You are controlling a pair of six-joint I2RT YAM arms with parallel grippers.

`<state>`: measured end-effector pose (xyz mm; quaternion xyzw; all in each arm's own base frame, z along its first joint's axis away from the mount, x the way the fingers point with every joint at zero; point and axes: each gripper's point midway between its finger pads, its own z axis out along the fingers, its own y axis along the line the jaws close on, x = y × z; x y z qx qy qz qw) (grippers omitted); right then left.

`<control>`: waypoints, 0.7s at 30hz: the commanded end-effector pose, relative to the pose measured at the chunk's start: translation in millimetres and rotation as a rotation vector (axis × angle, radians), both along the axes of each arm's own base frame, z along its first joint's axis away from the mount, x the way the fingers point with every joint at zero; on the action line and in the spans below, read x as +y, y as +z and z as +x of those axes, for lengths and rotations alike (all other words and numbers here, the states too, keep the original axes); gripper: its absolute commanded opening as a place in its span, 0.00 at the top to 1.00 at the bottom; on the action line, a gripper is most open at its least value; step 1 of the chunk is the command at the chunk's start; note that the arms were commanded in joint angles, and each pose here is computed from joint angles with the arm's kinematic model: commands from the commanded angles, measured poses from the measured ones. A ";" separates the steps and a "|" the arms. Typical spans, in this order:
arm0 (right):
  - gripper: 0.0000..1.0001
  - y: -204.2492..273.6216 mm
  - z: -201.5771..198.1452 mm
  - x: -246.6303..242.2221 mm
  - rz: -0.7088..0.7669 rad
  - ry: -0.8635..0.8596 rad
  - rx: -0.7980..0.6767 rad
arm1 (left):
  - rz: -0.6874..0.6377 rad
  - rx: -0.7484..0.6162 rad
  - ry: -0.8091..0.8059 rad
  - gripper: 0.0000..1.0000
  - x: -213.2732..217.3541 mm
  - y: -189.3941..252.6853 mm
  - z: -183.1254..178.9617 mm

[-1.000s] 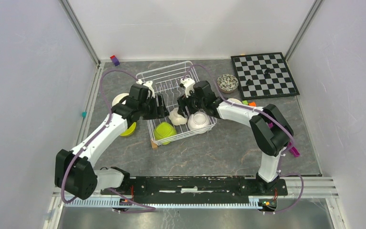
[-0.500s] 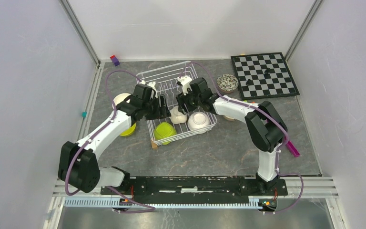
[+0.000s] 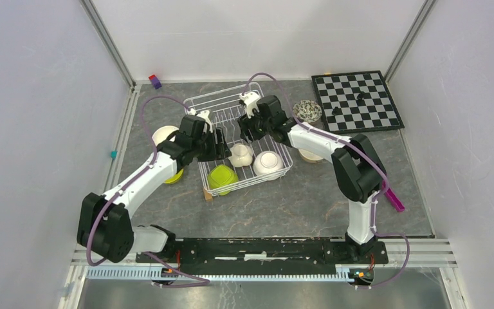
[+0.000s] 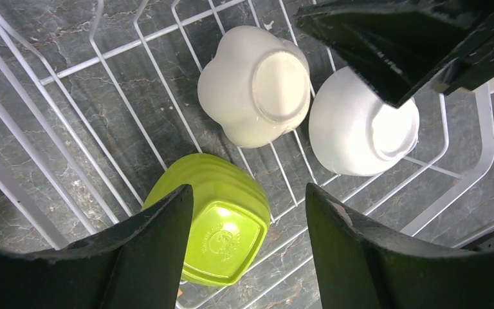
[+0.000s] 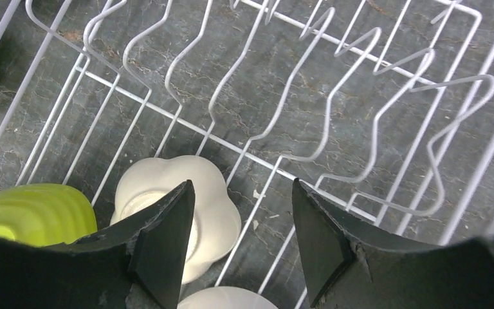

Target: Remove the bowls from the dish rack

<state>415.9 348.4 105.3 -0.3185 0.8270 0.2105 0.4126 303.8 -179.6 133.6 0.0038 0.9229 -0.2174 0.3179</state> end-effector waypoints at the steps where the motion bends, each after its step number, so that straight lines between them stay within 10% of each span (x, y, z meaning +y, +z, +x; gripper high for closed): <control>1: 0.37 62.8 4.6 -7.5 0.081 0.002 -0.130 | -0.066 -0.062 0.016 0.29 -10.5 15.6 3.3; 21: 0.29 121.5 -75.8 -86.1 0.253 -0.097 -0.383 | 0.163 -0.107 -0.013 0.32 -26.6 0.2 5.6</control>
